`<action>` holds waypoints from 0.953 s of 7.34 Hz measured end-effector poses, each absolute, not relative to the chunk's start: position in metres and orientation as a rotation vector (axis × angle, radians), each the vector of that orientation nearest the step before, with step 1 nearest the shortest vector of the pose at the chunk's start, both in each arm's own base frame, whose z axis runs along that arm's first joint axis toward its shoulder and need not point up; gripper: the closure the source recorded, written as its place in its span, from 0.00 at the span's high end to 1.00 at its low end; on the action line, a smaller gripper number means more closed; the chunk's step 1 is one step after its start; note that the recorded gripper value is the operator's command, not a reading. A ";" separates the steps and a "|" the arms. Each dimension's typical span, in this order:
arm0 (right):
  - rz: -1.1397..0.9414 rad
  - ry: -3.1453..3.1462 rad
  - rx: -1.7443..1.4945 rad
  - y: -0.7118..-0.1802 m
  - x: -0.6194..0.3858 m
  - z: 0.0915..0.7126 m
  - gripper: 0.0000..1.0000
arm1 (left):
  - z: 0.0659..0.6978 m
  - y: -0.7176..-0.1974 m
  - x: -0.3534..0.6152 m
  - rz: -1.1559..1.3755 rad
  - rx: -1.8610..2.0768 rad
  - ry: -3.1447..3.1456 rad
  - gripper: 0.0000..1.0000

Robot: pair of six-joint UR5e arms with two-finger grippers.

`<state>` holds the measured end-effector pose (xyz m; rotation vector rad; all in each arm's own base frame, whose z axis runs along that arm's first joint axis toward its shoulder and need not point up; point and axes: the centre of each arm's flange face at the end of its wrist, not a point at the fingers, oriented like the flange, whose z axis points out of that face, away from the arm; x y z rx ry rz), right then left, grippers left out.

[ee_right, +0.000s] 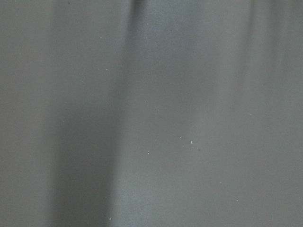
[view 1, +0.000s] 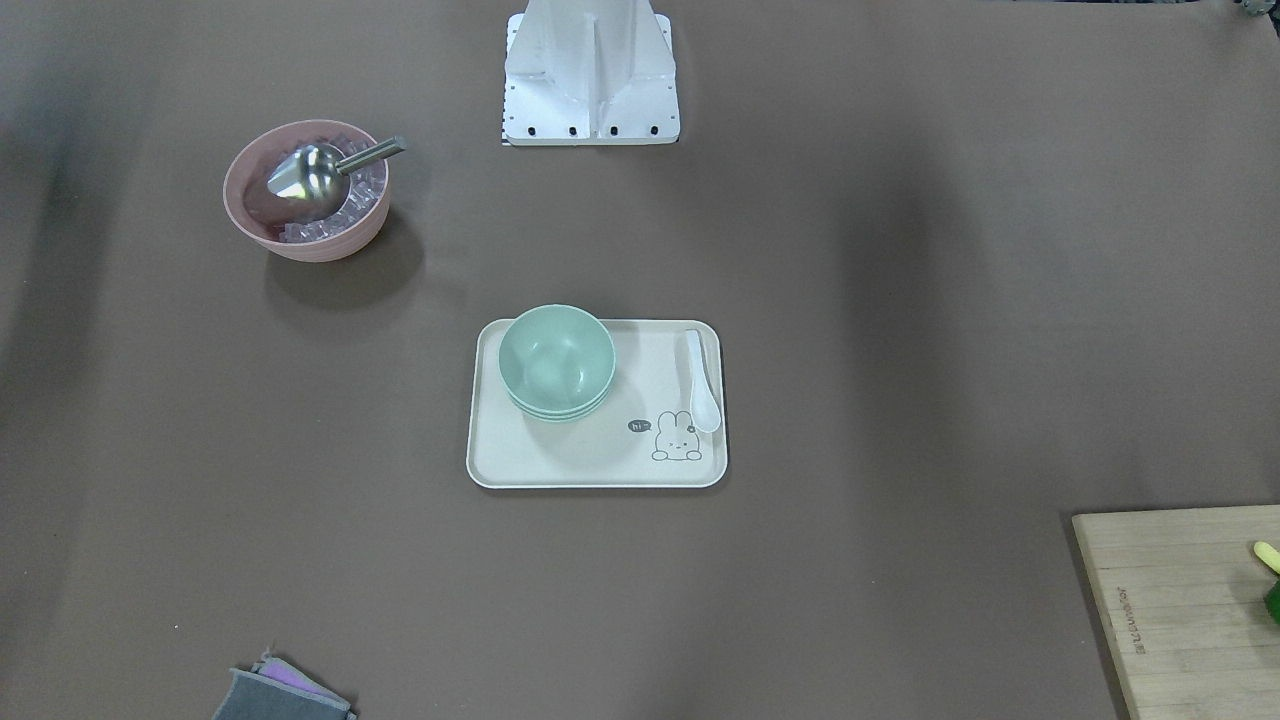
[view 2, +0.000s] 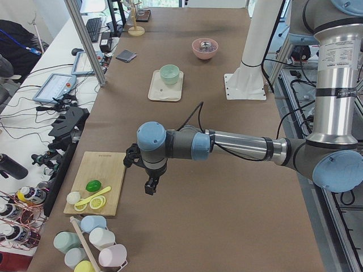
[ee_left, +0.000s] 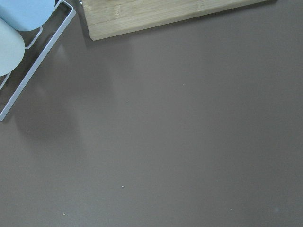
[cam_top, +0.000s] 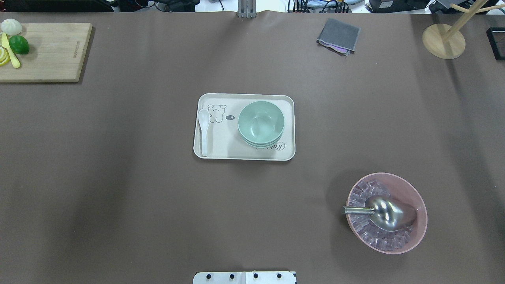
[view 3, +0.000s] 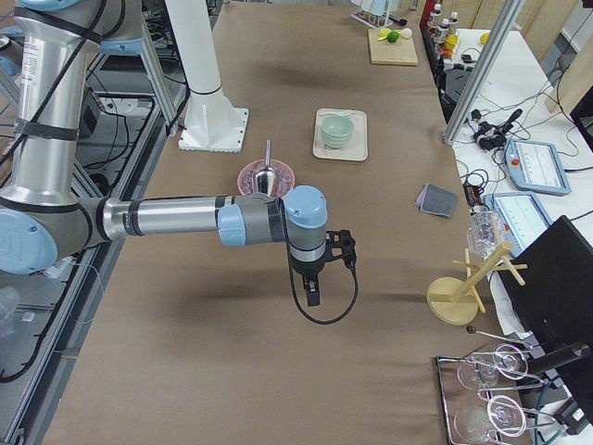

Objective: Stack green bowls together

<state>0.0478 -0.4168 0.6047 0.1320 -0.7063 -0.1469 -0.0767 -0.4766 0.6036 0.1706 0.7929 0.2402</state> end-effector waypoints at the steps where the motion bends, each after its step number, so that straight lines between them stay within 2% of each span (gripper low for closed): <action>1: -0.146 -0.707 0.131 -0.417 0.048 0.605 1.00 | 0.604 -0.476 -0.077 0.237 0.169 0.793 0.98; 7: -0.142 -0.710 0.115 -0.412 0.048 0.613 1.00 | 0.607 -0.474 -0.077 0.229 0.159 0.790 0.98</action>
